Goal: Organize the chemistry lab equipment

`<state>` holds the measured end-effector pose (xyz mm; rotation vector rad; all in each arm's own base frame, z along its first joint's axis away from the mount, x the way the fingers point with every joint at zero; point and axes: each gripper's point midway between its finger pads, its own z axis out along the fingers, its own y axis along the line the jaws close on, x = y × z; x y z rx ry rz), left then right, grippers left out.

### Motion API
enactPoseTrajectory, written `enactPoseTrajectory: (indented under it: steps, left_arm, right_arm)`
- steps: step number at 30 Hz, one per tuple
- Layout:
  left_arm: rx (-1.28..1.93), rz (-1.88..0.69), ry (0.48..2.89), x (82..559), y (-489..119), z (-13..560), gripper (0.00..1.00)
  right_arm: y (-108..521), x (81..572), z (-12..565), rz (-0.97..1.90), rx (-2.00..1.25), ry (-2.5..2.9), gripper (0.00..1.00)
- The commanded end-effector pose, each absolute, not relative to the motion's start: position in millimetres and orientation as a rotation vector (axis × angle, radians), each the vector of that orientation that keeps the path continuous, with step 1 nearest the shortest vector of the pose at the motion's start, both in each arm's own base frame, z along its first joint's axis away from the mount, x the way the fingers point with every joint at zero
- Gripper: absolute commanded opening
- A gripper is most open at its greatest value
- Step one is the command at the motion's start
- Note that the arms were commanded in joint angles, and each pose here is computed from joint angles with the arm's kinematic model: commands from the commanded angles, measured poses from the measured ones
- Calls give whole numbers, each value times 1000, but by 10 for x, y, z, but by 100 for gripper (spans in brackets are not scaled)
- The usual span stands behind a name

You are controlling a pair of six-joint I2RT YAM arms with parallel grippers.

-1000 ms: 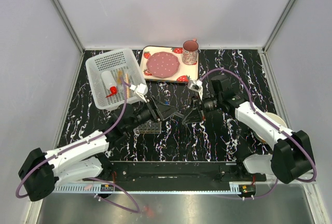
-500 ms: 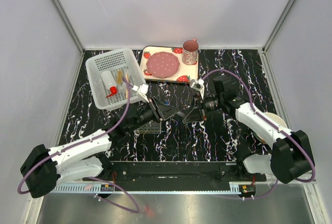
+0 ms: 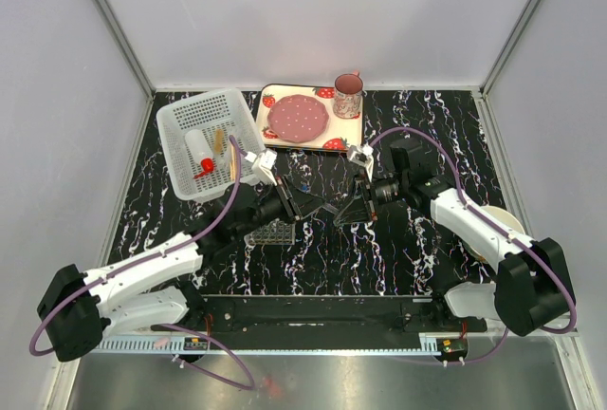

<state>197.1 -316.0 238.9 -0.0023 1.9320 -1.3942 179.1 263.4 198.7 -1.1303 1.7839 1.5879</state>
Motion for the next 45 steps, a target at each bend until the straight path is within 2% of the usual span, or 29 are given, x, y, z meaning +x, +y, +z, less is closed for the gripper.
enactPoseTrajectory:
  steps: [1, 5, 6, 8, 9, 10, 13, 16, 23, 30, 36, 45]
  left_arm:
    - [47, -1421, 1862, 1983, -3227, 2631, 18]
    - [59, -1427, 1856, 1965, -3224, 2647, 3]
    - [58, -1420, 1846, 1958, -3193, 2663, 1]
    - [69, -1352, 1879, 1957, -3111, 2553, 0]
    - [48, -1307, 1873, 1980, -3020, 2565, 0]
    - [43, -1267, 1886, 1983, -2953, 2529, 0]
    - [10, -1077, 1949, 1989, -2608, 2308, 0]
    - [-15, -827, 2057, 1931, -2148, 1958, 1]
    - [-122, -421, 2080, 1976, -1386, 1606, 2]
    - [-143, -197, 2080, 2180, -1206, 1480, 3]
    - [-125, -117, 2091, 2359, -1182, 1426, 3]
    - [-113, -173, 2084, 2472, -1270, 1393, 3]
  right_arm:
    - [2634, 1828, 2029, 1573, -1135, 1750, 12]
    - [2626, 1821, 2003, 1567, -1135, 1755, 20]
    - [2621, 1815, 1995, 1563, -1136, 1757, 35]
    - [2586, 1795, 1950, 1523, -1155, 1767, 56]
    - [2547, 1817, 1958, 1490, -1160, 1759, 71]
    - [2505, 1859, 1921, 1433, -1188, 1734, 81]
    - [2299, 1999, 1837, 1292, -1161, 1764, 99]
    - [2089, 2152, 1768, 1146, -1132, 1797, 100]
    - [1707, 2368, 1627, 954, -1080, 1851, 100]
    - [1640, 2370, 1630, 938, -1069, 1843, 100]
    - [1616, 2370, 1613, 934, -1066, 1846, 100]
    - [1619, 2382, 1572, 951, -1067, 1861, 100]
